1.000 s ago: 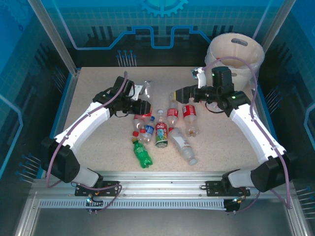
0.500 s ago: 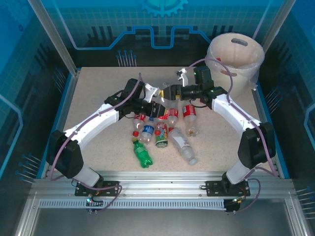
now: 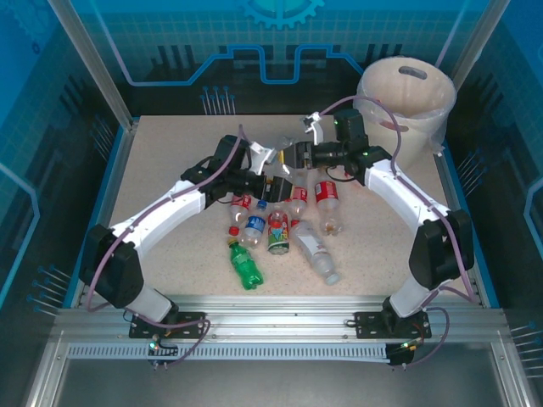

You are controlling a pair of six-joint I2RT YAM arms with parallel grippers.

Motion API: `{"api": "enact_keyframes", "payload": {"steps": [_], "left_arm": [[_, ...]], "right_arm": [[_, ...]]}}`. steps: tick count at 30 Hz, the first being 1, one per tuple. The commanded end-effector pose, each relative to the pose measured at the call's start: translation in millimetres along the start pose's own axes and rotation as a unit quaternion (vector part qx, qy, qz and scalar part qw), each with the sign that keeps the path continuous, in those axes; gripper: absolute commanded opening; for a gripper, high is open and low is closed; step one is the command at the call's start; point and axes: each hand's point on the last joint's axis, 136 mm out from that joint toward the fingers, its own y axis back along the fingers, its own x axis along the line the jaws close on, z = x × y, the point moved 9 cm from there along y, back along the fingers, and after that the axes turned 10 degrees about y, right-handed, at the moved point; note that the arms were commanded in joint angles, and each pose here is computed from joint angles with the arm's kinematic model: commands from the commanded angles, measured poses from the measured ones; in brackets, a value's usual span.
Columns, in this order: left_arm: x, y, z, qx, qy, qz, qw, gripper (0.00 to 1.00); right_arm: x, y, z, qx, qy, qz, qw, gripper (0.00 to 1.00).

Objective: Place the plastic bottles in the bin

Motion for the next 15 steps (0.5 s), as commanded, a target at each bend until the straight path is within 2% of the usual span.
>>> {"api": "enact_keyframes", "payload": {"steps": [1,3,6,9,15], "left_arm": [[-20.1,23.6,0.2,-0.042,-0.032,-0.020,0.998,0.99],[-19.2,32.2,-3.5,-0.058,-0.022,-0.003,0.998,0.99],[-8.9,38.6,-15.2,-0.062,0.014,0.044,0.997,0.99],[4.5,44.6,-28.8,-0.057,0.068,0.099,0.991,0.99],[24.4,62.5,-61.6,-0.064,0.161,0.178,0.969,0.99]], "right_arm": [[13.1,36.7,26.1,-0.037,0.056,-0.052,0.996,0.52],[12.4,57.9,38.9,-0.052,0.077,-0.105,0.990,0.51],[17.8,96.3,66.9,-0.102,0.122,-0.200,0.967,0.50],[24.1,136.1,95.0,-0.170,0.167,-0.296,0.925,0.45],[25.2,198.0,140.3,-0.264,0.219,-0.437,0.832,0.44]]}}
